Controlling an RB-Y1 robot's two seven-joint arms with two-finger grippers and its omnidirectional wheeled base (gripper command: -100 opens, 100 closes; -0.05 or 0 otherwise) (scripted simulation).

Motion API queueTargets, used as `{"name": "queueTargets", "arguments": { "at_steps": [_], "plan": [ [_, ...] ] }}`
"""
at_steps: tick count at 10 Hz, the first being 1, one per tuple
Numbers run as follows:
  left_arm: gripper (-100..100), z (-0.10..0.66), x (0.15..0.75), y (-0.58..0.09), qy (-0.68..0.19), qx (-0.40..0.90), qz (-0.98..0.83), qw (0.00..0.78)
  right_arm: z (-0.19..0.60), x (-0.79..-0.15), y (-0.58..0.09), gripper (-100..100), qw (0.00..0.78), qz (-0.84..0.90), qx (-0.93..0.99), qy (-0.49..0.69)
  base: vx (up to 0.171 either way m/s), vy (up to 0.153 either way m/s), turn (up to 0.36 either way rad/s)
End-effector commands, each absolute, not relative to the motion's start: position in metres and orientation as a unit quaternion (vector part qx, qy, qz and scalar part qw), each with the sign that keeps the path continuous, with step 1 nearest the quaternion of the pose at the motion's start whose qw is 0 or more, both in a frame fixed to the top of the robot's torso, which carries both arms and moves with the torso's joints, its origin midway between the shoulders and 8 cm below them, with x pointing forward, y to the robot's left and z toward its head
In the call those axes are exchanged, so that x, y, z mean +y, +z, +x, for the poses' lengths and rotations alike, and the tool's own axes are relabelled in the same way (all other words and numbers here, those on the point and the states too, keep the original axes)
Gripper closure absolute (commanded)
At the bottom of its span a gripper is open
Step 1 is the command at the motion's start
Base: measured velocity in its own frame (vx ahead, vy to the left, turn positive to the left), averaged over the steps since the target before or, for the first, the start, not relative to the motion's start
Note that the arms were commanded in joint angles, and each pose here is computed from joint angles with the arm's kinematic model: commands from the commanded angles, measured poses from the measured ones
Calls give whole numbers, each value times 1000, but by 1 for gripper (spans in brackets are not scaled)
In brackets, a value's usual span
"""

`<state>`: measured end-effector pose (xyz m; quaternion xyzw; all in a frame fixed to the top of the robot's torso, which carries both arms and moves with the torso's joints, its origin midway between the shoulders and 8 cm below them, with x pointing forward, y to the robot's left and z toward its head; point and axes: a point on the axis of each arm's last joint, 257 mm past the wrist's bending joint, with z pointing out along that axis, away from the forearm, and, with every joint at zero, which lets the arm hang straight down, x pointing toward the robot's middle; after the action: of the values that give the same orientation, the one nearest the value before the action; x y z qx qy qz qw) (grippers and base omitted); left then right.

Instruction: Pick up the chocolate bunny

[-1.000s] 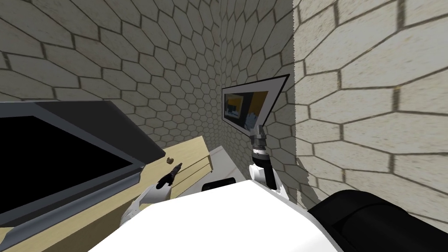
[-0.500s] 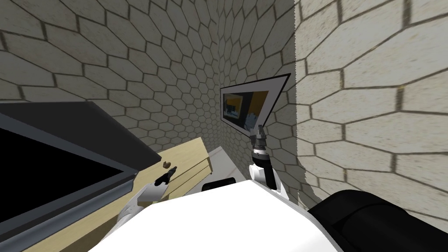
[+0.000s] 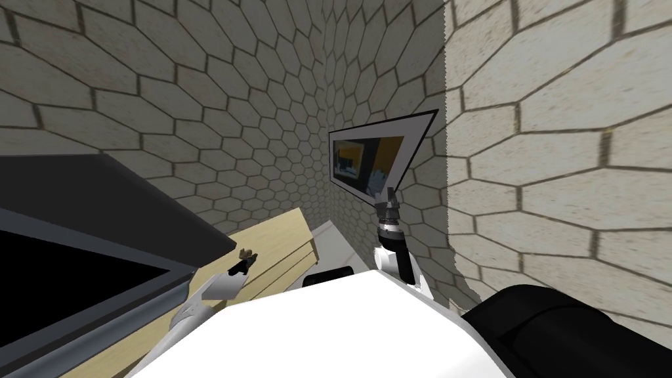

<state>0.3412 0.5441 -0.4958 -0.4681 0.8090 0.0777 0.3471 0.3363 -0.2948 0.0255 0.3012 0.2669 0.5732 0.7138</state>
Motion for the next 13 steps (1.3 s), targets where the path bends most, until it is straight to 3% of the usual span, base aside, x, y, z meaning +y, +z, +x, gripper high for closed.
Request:
{"name": "queueTargets", "arguments": {
  "at_steps": [1,5,6,7,11,12,13],
  "plan": [
    [-100,338,561,-492,100,807,-473,339,336,-295,25,0,714,301,267,573,59,54,-68],
    [-100,338,584,-481,123,802,-477,337,336,-295,25,0,714,301,267,573,84,73,-54],
    [0,339,586,-480,124,802,-478,337,336,-295,25,0,714,301,267,573,0,0,0],
    [-100,334,587,-487,125,801,-478,338,336,-295,25,0,714,301,267,573,0,0,0],
    [-100,328,589,-494,125,801,-478,337,336,-295,25,0,714,301,267,573,3,-4,11],
    [100,328,589,-494,124,801,-478,338,336,-295,25,0,714,301,267,573,0,0,0],
    [100,328,589,-494,124,801,-478,338,336,-295,26,0,714,301,267,573,0,0,0]
  ]
}}
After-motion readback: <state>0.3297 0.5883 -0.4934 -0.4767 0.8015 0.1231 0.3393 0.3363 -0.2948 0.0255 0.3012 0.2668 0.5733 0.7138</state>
